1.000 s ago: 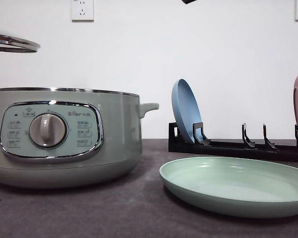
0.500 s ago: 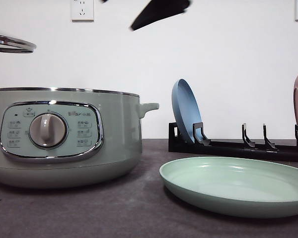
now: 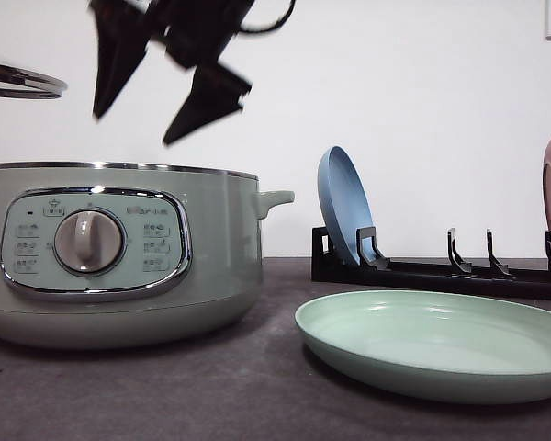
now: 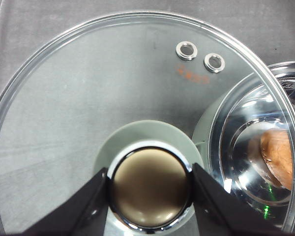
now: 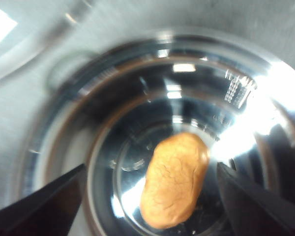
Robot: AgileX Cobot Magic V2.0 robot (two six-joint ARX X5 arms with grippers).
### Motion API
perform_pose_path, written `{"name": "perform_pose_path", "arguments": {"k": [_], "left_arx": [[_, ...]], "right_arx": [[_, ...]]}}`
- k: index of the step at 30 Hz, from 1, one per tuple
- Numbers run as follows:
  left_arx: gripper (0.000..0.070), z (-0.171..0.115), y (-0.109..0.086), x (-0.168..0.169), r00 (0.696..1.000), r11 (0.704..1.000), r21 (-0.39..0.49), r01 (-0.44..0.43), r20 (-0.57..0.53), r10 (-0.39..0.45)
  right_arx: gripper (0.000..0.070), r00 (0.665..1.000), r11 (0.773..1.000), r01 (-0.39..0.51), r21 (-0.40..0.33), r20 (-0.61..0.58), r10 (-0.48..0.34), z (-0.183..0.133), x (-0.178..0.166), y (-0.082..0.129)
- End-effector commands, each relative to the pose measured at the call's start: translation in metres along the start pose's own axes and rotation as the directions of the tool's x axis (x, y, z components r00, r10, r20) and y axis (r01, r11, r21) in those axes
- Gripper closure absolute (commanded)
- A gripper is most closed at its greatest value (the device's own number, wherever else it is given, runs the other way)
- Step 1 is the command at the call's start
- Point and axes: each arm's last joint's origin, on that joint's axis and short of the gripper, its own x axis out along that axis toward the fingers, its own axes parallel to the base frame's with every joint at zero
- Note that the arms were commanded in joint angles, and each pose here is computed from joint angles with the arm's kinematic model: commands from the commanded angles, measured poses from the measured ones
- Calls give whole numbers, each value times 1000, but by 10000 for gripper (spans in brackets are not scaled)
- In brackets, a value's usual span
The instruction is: Transfer potato from steamer to green plate
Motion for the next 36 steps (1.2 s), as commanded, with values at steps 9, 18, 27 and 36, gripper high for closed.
{"name": "perform_pose_path", "arguments": {"k": [9, 18, 27, 36], "left_arx": [[692, 6, 1, -8, 998, 1000, 0, -9, 62, 8], [691, 6, 1, -8, 998, 1000, 0, -8, 62, 8], [692, 6, 1, -8, 998, 1000, 0, -8, 62, 8], [691, 6, 1, -7, 998, 1000, 0, -8, 62, 8]], "right_arx": [[152, 998, 998, 60, -2, -28, -60, -5, 38, 0], [152, 995, 997, 78, 3, -55, -78, -12, 58, 0], [152, 993, 996, 88, 11, -85, -87, -18, 71, -4], [152, 992, 996, 93, 13, -84, -91, -18, 71, -4]]}}
